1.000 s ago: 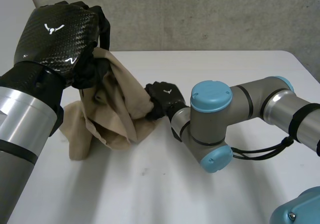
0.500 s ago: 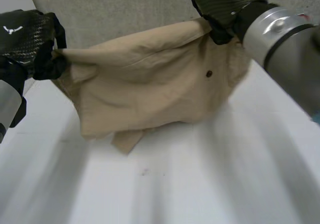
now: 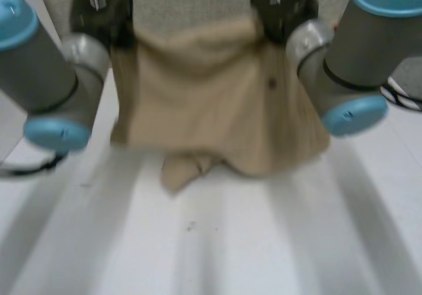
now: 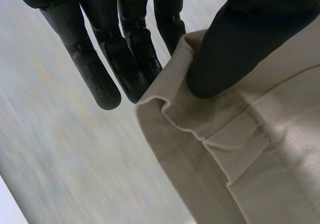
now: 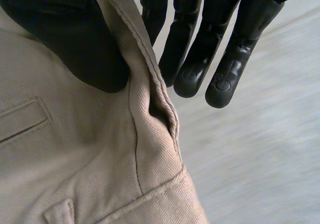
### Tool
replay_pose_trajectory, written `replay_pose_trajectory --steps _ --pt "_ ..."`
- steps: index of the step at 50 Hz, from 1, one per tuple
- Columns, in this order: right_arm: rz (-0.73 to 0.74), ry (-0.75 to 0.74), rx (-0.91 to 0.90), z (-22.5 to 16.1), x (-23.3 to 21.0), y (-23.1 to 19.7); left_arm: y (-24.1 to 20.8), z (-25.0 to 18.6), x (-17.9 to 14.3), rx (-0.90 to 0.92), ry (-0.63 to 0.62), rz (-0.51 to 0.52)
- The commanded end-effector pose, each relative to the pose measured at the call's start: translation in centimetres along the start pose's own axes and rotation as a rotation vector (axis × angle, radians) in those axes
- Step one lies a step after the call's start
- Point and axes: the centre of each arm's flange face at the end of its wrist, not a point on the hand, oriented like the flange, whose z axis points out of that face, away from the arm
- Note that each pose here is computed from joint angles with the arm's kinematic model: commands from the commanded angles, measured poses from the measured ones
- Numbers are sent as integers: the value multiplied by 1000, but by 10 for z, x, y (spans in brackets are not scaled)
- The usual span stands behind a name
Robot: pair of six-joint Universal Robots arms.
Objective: Fold the shorts.
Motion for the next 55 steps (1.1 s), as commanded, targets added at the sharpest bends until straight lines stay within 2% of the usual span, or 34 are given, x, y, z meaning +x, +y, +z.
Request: replay_pose_trajectory --steps 1,5,11,15,23,30,32,36,44,47,55 --pt "-21 361 385 26 55 -53 -85 33 -19 448 -138 -17" --pt "-26 335 390 17 56 -58 -108 19 -18 509 -137 -35" --pt "-9 176 236 -6 32 -36 -84 -5 -16 398 -103 -23" --pt "7 21 88 -29 1 -9 -45 -30 -8 258 -61 -11" --pt "45 -337 -223 -101 -88 63 61 -103 15 -123 49 -2" --pt "62 -487 -370 -144 -130 101 98 -153 22 -298 110 16" --pt "76 -499 -391 -151 -132 104 98 -158 22 -306 112 19" --pt "191 -487 -458 -161 -131 112 83 -164 17 -277 106 17" --pt "606 -233 -579 -152 -73 131 68 -172 10 -244 91 6" --pt "680 -207 -605 -153 -67 140 67 -175 11 -245 96 6" --pt "736 -231 -610 -152 -59 159 70 -178 11 -263 97 -6"
